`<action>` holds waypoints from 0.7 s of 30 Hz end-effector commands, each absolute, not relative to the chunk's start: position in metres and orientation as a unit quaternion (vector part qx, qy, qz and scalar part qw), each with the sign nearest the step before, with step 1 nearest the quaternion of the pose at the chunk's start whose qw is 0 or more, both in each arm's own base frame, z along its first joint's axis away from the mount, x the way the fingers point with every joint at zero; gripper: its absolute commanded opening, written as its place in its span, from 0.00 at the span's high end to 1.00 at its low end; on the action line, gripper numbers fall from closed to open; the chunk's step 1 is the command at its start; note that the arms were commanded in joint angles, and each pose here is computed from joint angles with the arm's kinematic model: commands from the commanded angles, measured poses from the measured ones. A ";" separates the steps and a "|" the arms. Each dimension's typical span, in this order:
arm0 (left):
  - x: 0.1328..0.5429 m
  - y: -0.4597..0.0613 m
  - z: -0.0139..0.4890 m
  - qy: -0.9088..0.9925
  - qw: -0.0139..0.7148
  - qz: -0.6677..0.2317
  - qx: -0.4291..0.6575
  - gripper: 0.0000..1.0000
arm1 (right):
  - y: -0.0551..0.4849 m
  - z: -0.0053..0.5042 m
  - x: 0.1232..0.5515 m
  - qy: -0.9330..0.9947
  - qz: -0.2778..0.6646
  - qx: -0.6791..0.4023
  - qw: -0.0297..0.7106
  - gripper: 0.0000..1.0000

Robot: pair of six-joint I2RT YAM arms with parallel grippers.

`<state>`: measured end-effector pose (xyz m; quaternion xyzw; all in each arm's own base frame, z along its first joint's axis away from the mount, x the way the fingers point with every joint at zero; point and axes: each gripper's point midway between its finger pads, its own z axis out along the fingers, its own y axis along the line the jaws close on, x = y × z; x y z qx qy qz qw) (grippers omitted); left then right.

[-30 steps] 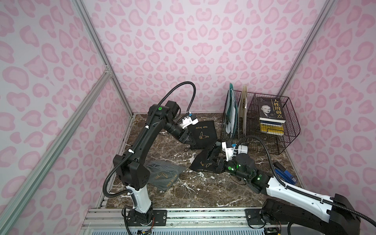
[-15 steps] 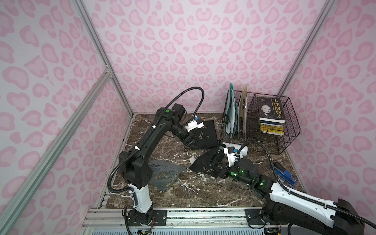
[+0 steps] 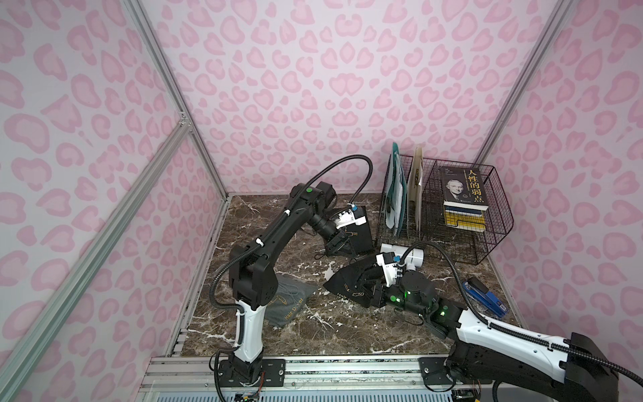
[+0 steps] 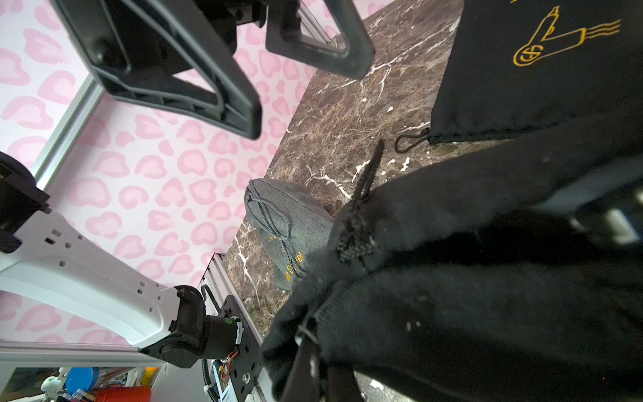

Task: Pack away hair dryers
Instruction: Pull the drawstrings on both sides of the drawstring bag.

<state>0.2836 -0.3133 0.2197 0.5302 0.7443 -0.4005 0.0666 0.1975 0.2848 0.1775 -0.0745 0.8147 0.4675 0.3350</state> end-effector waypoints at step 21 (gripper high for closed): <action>0.271 -0.332 0.191 0.724 0.046 -0.401 0.559 0.29 | 0.274 0.180 0.196 0.809 0.464 -0.065 0.354 1.00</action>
